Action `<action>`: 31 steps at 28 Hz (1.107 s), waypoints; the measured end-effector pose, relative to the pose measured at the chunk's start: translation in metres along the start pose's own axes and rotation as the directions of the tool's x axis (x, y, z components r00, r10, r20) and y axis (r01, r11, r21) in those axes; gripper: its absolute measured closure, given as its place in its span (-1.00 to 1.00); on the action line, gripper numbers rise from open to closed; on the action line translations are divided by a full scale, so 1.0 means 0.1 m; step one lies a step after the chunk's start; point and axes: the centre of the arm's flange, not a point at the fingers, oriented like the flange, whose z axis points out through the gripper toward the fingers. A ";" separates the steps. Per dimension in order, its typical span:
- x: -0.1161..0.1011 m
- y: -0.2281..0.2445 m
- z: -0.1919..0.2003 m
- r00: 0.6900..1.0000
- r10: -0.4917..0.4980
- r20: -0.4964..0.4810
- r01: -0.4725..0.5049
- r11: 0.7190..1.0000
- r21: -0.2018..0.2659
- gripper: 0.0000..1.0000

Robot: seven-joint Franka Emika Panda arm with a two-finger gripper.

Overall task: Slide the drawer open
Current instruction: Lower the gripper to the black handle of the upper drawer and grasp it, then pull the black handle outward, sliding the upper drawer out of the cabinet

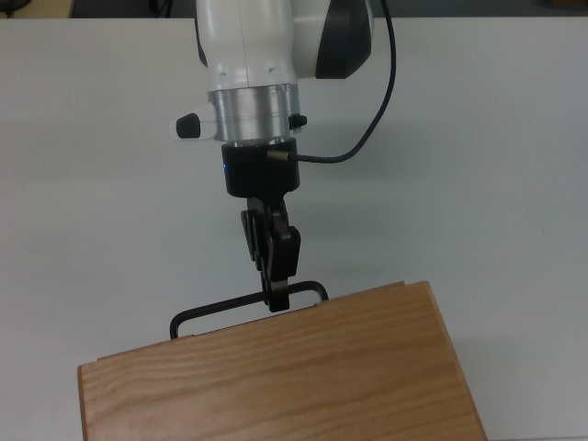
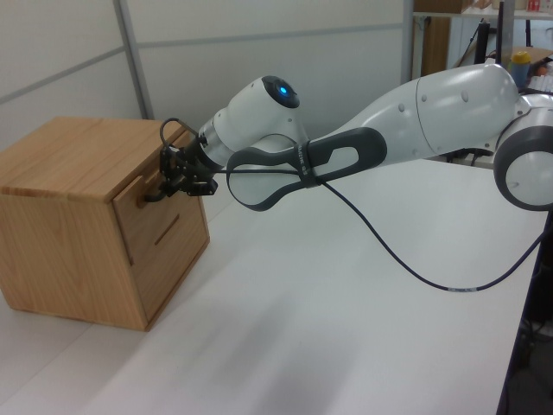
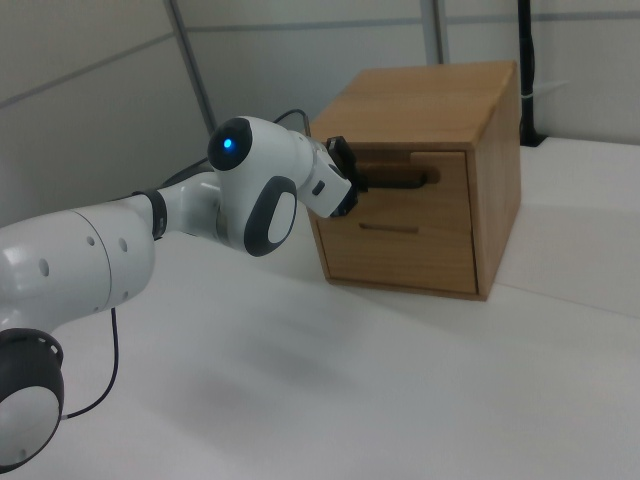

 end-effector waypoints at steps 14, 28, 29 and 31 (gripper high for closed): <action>0.09 -0.05 -0.35 0.999 -0.022 0.042 0.030 0.976 -0.217 0.64; 0.11 -0.11 -1.12 0.994 -0.018 0.110 0.069 0.879 -0.472 0.64; 0.10 -0.10 -1.16 0.993 -0.016 0.116 0.072 0.869 -0.489 0.64; 0.09 -0.08 -1.23 0.991 -0.016 0.130 0.082 0.851 -0.519 0.64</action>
